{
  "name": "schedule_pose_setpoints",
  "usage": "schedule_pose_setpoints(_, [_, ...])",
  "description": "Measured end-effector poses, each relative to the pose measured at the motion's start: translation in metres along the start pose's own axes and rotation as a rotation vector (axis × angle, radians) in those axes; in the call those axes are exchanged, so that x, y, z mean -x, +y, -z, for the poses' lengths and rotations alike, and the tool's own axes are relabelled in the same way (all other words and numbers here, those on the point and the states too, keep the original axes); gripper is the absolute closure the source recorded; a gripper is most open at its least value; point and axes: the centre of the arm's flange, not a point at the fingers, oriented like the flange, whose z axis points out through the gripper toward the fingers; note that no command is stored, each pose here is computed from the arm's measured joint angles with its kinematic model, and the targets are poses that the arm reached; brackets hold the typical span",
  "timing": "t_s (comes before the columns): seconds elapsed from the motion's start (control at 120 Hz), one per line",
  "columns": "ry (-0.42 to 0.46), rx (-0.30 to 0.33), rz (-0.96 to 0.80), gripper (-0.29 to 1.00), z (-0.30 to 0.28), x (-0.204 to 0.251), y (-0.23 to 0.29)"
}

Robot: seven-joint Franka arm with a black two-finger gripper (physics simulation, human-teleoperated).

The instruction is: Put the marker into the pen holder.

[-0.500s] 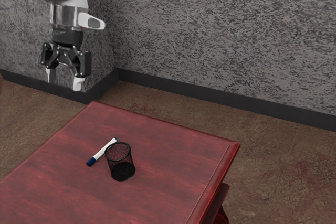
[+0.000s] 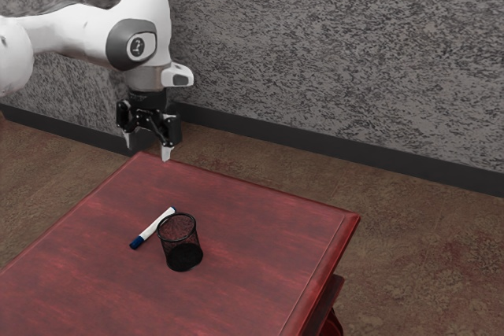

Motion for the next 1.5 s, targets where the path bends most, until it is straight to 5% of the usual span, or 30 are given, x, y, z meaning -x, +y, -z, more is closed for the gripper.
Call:
schedule_pose_setpoints(0.533, [0.089, -0.016, 0.017, 0.00, -0.174, -0.051, -0.015])
schedule_pose_setpoints(0.833, [0.192, -0.025, -0.033, 0.00, -0.194, -0.065, -0.018])
schedule_pose_setpoints(1.5, [0.215, -0.009, -0.050, 0.12, -0.218, -0.058, -0.028])
